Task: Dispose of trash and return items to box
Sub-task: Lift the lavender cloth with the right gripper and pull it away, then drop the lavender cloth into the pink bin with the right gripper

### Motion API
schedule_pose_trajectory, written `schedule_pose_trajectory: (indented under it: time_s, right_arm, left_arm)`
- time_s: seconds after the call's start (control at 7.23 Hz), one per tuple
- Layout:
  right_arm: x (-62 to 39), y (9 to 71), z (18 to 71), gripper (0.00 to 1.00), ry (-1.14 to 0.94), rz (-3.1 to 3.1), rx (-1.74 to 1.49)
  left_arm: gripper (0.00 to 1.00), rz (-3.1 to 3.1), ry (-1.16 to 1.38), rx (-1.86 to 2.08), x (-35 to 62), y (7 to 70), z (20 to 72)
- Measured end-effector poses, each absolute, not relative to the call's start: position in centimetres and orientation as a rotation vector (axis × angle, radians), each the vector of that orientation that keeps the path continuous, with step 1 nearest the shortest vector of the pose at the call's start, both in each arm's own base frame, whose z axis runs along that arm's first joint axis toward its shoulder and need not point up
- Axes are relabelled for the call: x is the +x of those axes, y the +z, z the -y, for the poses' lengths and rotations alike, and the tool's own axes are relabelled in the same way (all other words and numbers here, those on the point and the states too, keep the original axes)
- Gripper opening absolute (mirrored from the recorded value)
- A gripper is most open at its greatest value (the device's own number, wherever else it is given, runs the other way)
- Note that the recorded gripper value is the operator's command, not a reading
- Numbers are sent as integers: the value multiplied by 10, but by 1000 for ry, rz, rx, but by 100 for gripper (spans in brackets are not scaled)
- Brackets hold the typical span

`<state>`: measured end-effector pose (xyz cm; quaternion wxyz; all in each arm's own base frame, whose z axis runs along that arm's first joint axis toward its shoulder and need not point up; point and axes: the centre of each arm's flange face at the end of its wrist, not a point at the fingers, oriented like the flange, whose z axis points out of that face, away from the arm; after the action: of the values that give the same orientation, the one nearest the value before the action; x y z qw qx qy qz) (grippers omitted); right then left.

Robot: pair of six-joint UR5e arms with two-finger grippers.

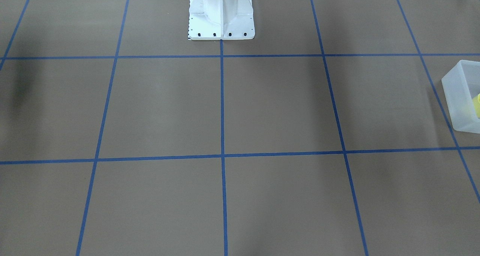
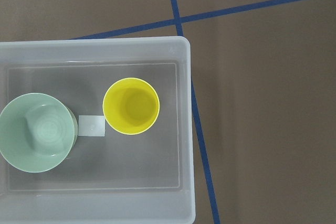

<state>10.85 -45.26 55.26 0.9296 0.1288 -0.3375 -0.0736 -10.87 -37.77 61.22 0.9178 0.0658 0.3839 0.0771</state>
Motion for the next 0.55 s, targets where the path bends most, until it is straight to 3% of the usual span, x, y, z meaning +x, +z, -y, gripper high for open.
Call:
schedule_pose_trajectory:
  time_s: [0.55]
  right_arm:
    - [193,699,366,0,-278,688,188]
  left_arm:
    - [98,-789,162,140,-108,611,378]
